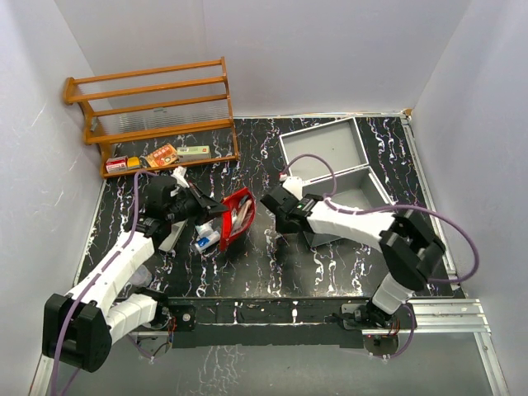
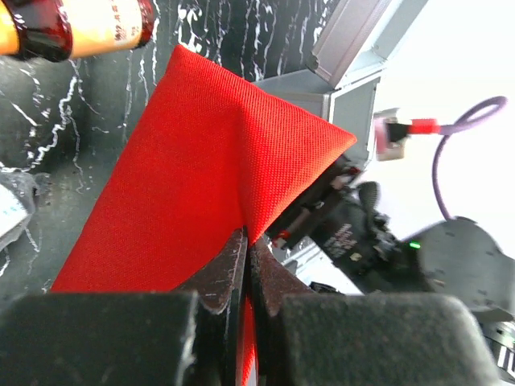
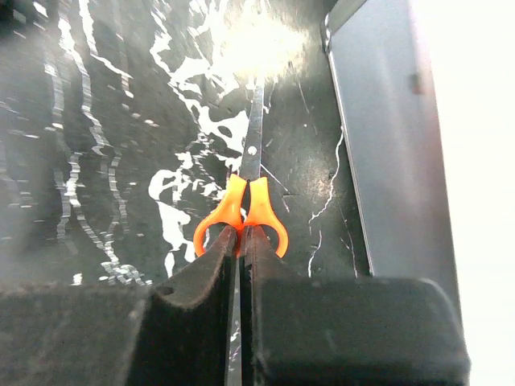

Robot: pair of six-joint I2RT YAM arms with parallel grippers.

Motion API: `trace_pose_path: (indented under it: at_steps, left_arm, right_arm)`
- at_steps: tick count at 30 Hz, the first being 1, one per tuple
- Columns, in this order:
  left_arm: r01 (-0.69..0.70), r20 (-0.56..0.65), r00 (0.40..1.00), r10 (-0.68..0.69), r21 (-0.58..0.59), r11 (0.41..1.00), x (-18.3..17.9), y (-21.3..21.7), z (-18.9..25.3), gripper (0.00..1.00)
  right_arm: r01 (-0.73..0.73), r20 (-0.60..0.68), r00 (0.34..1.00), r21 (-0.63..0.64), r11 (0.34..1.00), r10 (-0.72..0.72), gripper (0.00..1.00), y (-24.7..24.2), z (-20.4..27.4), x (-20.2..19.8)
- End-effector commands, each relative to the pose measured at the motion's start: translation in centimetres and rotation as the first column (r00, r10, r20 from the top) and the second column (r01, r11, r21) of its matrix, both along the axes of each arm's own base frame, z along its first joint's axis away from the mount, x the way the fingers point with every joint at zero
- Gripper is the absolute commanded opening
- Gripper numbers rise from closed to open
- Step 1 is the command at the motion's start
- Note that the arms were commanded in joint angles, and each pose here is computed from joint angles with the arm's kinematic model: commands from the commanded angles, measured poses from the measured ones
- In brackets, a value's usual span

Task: Organize the medicine kit

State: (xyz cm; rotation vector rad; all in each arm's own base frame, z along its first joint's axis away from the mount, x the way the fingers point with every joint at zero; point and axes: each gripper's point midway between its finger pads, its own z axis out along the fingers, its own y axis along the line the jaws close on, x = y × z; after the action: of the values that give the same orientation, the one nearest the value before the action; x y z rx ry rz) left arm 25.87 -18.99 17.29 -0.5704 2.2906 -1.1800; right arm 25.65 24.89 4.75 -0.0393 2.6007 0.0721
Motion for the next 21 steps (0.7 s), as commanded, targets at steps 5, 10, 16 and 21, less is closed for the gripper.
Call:
trace_pose_path:
  at_steps: [5, 10, 16, 21]
  left_arm:
    - [0.055, 0.004, 0.998, -0.055, -0.202, 0.978, -0.2, -2.2, 1.2, 0.00]
    - [0.051, -0.017, 0.998, -0.056, -0.231, 0.972, 0.0, -2.7, 0.3, 0.00]
    - [0.030, -0.029, 0.999, -0.039, -0.263, 0.964, 0.5, -3.0, -0.8, 0.00]
    - [0.013, -0.062, 0.998, -0.032, -0.287, 0.958, 0.6, -3.3, -1.9, 0.00]
  right_arm:
    - [0.042, 0.228, 0.967, 0.281, 0.959, -0.110, 0.00, 1.6, 9.4, 2.4]
    - [0.001, 0.245, 0.963, 0.404, 0.915, -0.110, 0.00, 3.0, 12.4, 2.0]
    - [-0.042, 0.205, 0.974, 0.578, 0.815, -0.095, 0.00, 5.6, 15.0, 0.8]
    - [-0.053, 0.159, 0.983, 0.718, 0.694, -0.090, 0.00, 7.9, 16.1, -0.1]
